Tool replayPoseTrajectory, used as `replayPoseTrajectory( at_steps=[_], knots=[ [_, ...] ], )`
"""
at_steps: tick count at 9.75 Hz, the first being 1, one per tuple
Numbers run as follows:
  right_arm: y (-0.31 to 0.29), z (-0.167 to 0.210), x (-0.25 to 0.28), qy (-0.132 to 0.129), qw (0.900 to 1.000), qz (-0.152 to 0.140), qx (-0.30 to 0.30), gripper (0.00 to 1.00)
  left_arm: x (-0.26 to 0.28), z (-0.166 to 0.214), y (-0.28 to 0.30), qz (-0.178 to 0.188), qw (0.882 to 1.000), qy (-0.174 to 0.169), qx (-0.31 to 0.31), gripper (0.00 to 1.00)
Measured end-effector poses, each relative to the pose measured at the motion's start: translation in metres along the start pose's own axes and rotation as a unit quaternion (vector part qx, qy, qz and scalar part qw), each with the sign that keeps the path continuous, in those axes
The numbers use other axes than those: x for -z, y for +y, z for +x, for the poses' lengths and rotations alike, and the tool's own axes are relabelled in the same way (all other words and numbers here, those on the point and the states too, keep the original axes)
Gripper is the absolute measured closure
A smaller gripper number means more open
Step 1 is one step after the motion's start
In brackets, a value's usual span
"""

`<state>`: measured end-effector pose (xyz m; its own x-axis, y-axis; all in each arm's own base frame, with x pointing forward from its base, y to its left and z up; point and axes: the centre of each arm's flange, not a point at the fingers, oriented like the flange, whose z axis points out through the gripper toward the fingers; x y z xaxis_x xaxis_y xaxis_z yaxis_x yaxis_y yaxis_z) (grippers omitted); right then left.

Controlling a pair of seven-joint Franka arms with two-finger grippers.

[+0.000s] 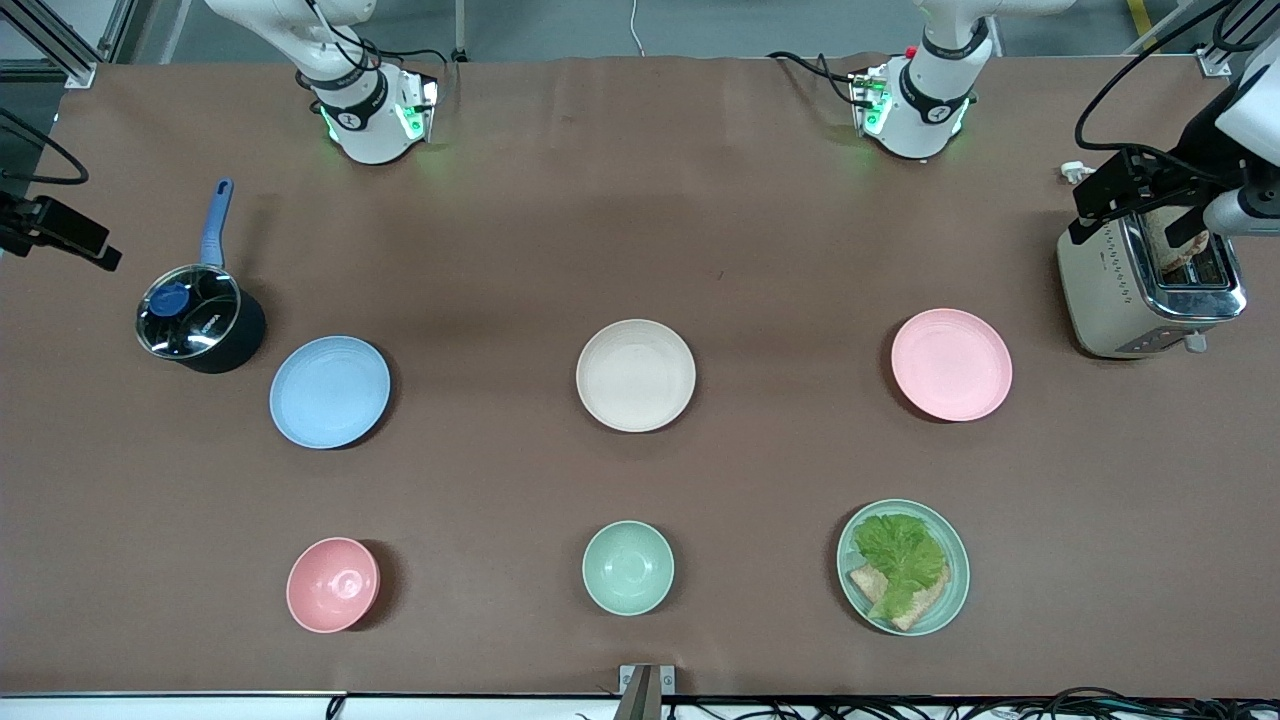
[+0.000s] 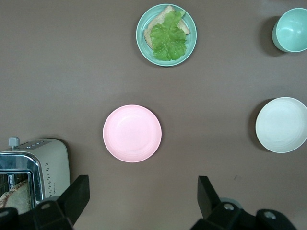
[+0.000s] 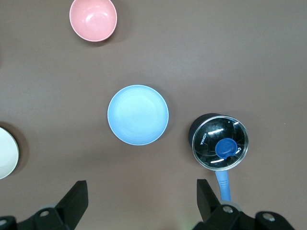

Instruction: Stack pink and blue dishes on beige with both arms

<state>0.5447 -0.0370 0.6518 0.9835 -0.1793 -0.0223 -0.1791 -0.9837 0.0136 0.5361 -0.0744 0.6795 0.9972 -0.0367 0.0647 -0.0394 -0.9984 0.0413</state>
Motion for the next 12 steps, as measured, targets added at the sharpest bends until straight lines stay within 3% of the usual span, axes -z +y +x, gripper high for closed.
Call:
replayPoseTrajectory(
  at_steps=[5,7,9,10,12],
  knots=[
    [0.002,0.005,-0.001,0.009,1.0,-0.004,-0.001,0.0,-0.001,0.001,-0.011,0.001,1.0,-0.001,0.004,0.01],
    [0.005,0.02,-0.023,-0.003,1.0,-0.004,0.0,0.0,-0.006,0.004,-0.036,0.001,1.0,-0.003,0.018,0.02],
    [0.017,0.043,-0.071,-0.034,0.999,0.027,0.007,0.0,-0.037,0.015,-0.07,-0.011,1.0,-0.013,0.018,0.0],
    [0.03,0.057,-0.107,-0.044,0.998,0.05,0.015,0.0,-0.066,0.021,-0.09,-0.034,0.999,-0.017,0.023,0.0],
    [0.07,0.076,-0.199,-0.042,0.993,0.094,0.058,0.0,-0.127,0.024,-0.121,-0.065,0.997,-0.019,0.03,0.0]
  ],
)
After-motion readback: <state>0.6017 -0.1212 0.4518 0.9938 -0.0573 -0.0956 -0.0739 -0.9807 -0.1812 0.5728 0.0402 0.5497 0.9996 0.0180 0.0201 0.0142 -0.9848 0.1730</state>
